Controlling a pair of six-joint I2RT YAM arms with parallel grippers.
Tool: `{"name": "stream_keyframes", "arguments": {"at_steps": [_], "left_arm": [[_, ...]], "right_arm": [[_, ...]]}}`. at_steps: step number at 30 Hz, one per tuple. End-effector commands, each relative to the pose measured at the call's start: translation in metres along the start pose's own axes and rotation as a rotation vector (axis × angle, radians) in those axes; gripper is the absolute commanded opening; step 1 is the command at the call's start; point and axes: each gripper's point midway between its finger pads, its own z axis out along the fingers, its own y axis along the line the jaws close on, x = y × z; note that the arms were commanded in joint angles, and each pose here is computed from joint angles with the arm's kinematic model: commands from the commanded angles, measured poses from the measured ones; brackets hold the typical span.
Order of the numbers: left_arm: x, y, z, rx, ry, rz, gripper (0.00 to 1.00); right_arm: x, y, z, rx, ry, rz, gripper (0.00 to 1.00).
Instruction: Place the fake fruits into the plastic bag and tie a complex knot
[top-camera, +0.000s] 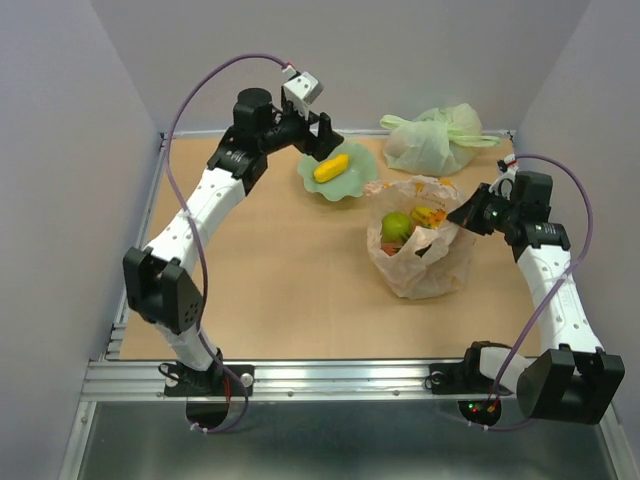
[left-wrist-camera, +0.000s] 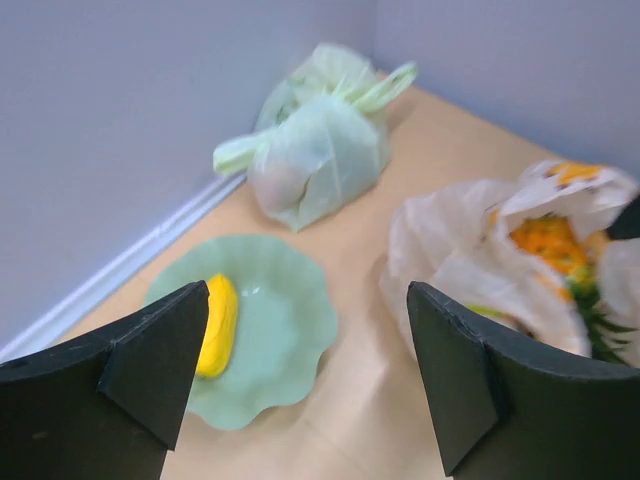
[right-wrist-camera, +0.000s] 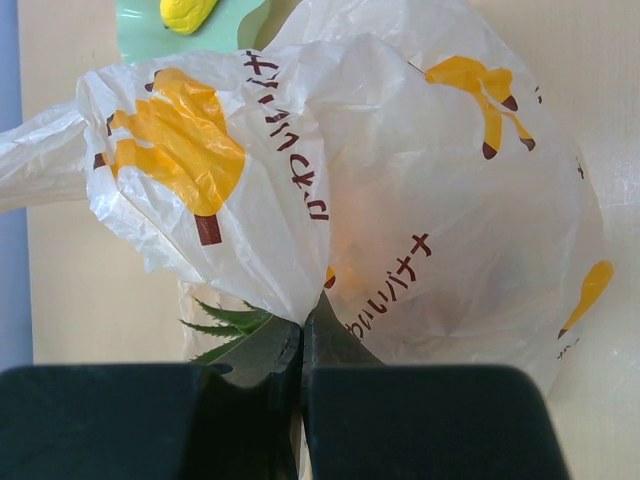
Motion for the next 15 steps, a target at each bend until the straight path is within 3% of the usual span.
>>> {"name": "stream_keyframes", "arguments": {"at_steps": [1,6,11,15], "left_arm": [[0.063,0.03,0.035,0.007,0.142,-0.006,0.92],[0.113,0.065,0.077,0.024,0.263,0.094,0.9],[0.133,0.109,0.109,-0.073,0.278,0.188,0.9],[0.179,0.136,0.131,-0.128,0.335,0.224,0.94]], "right_arm": [[-0.015,0.007,-0.001,-0.015,-0.041,-0.038,0.0],[-0.013,0.004,0.0,-0.006,-0.039,-0.045,0.0],[-0.009,0.002,0.003,-0.011,-0.019,-0.039,0.0],[-0.007,-0.001,0.006,-0.001,-0.01,-0.037,0.0]]}}
